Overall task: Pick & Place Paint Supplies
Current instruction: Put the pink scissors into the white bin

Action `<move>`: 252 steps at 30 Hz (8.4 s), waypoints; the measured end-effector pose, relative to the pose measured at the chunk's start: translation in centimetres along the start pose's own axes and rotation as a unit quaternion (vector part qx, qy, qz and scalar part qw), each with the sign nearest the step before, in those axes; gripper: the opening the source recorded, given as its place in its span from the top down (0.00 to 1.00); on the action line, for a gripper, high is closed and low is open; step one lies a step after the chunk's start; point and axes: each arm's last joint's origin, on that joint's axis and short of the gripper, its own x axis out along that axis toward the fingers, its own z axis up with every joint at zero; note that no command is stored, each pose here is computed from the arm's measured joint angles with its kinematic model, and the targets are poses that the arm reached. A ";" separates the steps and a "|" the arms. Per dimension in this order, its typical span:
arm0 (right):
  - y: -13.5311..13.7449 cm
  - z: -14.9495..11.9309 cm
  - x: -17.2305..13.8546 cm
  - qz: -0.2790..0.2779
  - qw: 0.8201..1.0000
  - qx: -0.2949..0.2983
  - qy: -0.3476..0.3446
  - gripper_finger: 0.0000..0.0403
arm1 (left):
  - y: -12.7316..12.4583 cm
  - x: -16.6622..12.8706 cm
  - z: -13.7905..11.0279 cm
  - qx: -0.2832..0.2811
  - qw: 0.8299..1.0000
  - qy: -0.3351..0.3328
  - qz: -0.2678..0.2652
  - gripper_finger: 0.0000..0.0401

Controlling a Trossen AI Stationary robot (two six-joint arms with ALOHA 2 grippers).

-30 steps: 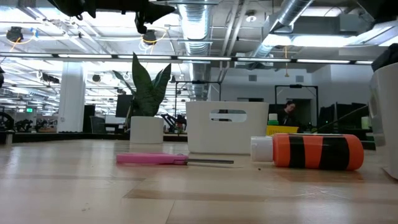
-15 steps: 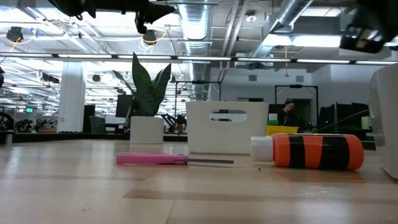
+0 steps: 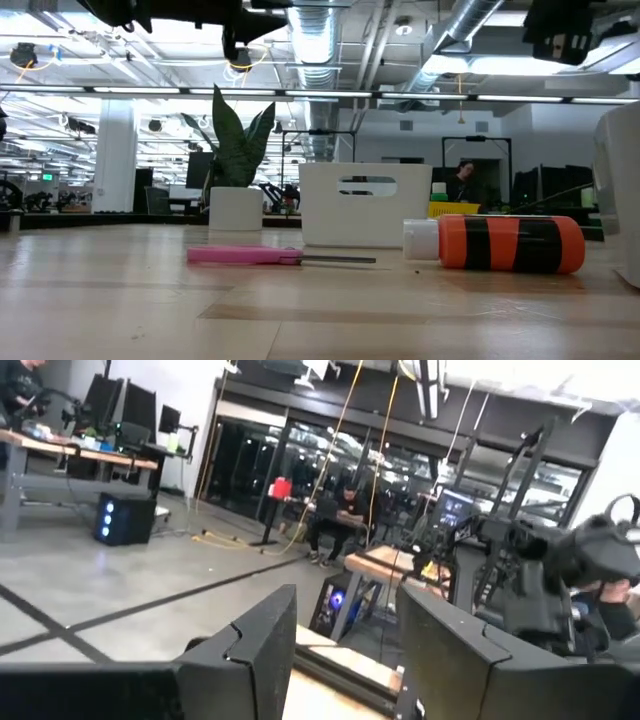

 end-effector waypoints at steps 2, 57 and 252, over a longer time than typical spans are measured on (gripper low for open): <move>-0.4 0.1 -0.5 -0.001 1.000 0.000 -0.006 0.83 | 0.0 0.0 -0.2 0.001 1.000 0.008 0.002 0.58; -4.1 3.1 -0.7 -0.053 0.996 -0.070 -0.027 0.46 | -13.8 -9.4 -12.1 0.154 0.772 0.519 -0.333 0.68; -4.0 5.0 -5.8 0.005 0.958 -0.137 -0.252 0.46 | -7.4 8.1 -10.1 0.363 0.792 0.454 -0.188 1.00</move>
